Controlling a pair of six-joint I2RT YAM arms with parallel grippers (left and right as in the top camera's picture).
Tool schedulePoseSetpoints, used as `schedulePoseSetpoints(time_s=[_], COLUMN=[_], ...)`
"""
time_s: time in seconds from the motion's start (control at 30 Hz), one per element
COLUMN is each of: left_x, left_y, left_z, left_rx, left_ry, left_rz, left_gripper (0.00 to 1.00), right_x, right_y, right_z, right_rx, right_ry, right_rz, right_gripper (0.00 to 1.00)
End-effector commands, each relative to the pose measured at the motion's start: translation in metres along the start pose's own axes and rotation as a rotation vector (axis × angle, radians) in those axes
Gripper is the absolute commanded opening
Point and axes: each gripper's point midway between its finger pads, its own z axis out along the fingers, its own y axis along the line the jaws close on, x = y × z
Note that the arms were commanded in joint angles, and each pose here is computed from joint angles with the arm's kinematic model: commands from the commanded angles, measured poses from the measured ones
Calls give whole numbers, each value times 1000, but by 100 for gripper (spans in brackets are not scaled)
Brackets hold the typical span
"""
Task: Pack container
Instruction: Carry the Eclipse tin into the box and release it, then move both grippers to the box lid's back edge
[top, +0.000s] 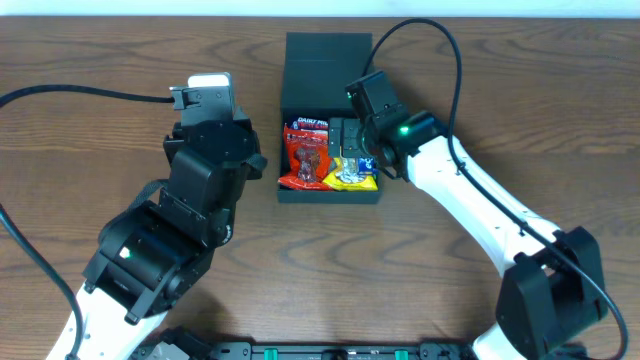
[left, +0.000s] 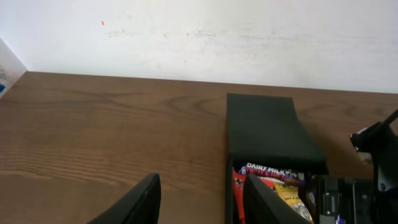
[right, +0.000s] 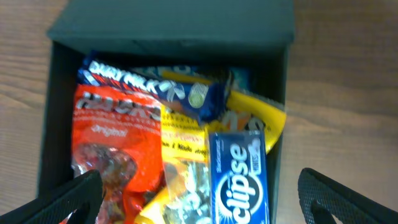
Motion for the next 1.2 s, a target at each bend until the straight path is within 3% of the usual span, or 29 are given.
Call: schedulePoseSetpoints(time_s=[0.0,0.07,0.17,0.2,0.23,0.3,0.37,0.53,0.63,0.8,1.0,1.17], left_x=[1,6,21,26,30,36,41,59,81,114,150,153], left_y=[5,6,2,-1,-4,-7,-10,-9,0,-7,-1,28], left_z=[6,19,45,57,65,85,104,162,196,230,271,301], left_rx=[-35,-57,-38,-23,-13,6,26,62,38,58,165,302], left_ry=[4,37,116,145,165,199,223,282,330,395,508,521], left_rz=[15,20,19,14,9,-6,-25,-68,26,69,-209,-475], left_gripper=[39,26,17,15,13,6,6,6,6,6,6,6], right_x=[-10,-16,-26,-30,-34,-43,-53,-81,-92,-74,-55,-50], right_y=[-6,-17,-37,-47,-57,-80,-99,-138,-159,-162,-122,-114], right_z=[2,2,3,2,2,1,0,-5,-2,27,70,95], right_rx=[-9,-11,-38,-40,-33,-8,9,53,138,125,-112,-189], right_ry=[-11,-13,-4,-7,-12,-30,-57,-160,-217,-130,-12,19], right_rz=[-23,7,70,96,117,163,200,256,280,283,279,358], right_gripper=[99,99,97,85,66,16,2,2,1,1,2,2])
